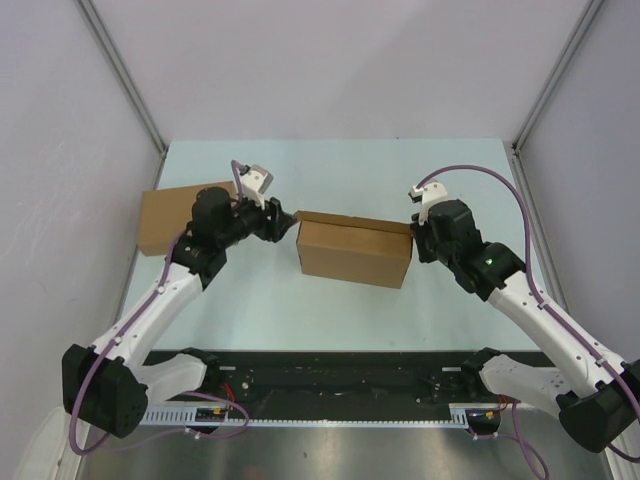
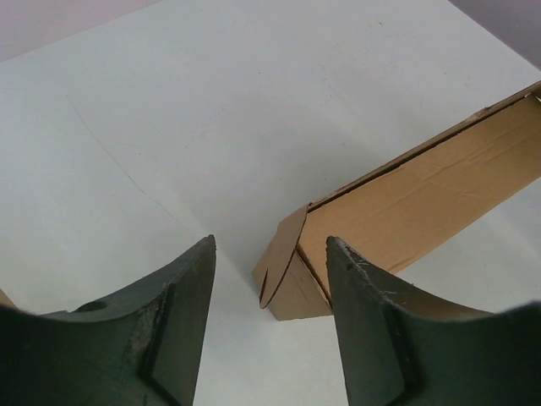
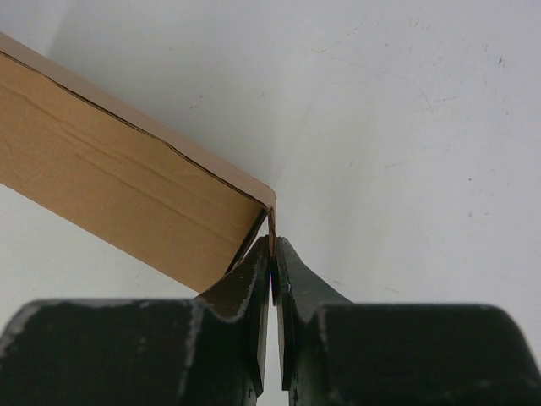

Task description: Fold the paper box

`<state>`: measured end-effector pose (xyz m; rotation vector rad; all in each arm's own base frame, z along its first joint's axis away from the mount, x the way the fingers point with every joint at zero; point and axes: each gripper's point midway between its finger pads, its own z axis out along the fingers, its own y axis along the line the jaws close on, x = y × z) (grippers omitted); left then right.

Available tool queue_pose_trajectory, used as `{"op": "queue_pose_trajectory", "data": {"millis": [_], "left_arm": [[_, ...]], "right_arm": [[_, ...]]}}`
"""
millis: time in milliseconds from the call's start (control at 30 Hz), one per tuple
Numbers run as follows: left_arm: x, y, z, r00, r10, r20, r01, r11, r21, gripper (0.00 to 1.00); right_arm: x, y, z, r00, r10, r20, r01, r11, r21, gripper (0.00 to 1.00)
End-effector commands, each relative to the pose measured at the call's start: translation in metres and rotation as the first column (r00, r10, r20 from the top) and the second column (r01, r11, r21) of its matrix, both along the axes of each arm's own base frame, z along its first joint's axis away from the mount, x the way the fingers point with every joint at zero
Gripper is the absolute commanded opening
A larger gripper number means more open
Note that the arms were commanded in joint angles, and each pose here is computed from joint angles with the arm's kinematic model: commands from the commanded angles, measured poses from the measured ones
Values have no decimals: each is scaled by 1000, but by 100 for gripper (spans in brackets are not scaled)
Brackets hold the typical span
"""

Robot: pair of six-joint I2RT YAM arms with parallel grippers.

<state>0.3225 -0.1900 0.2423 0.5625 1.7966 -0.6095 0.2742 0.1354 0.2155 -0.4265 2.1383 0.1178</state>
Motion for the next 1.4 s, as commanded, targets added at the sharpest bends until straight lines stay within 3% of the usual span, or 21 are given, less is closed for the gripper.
{"op": "queue_pose_trajectory", "data": {"millis": [0, 533, 700, 1067, 1367], "left_arm": [[-3, -5, 5, 1000, -21, 23, 20, 1000, 20, 58], [2, -19, -5, 999, -44, -4, 44, 998, 44, 19], [-4, -25, -7, 999, -31, -19, 32, 999, 27, 13], [-8, -21, -10, 997, 41, -64, -40, 999, 12, 2], [-8, -24, -13, 994, 40, -106, -38, 999, 16, 0]], "right_arm": [[9, 3, 25, 998, 1, 68, -2, 1000, 18, 10], [12, 6, 26, 999, -11, 45, 9, 999, 45, 7], [13, 11, 33, 999, -24, 41, 21, 996, 84, 0], [18, 20, 36, 995, -95, -11, 95, 970, 222, 0], [35, 19, 30, 981, -157, -109, 187, 911, 366, 0]]}}
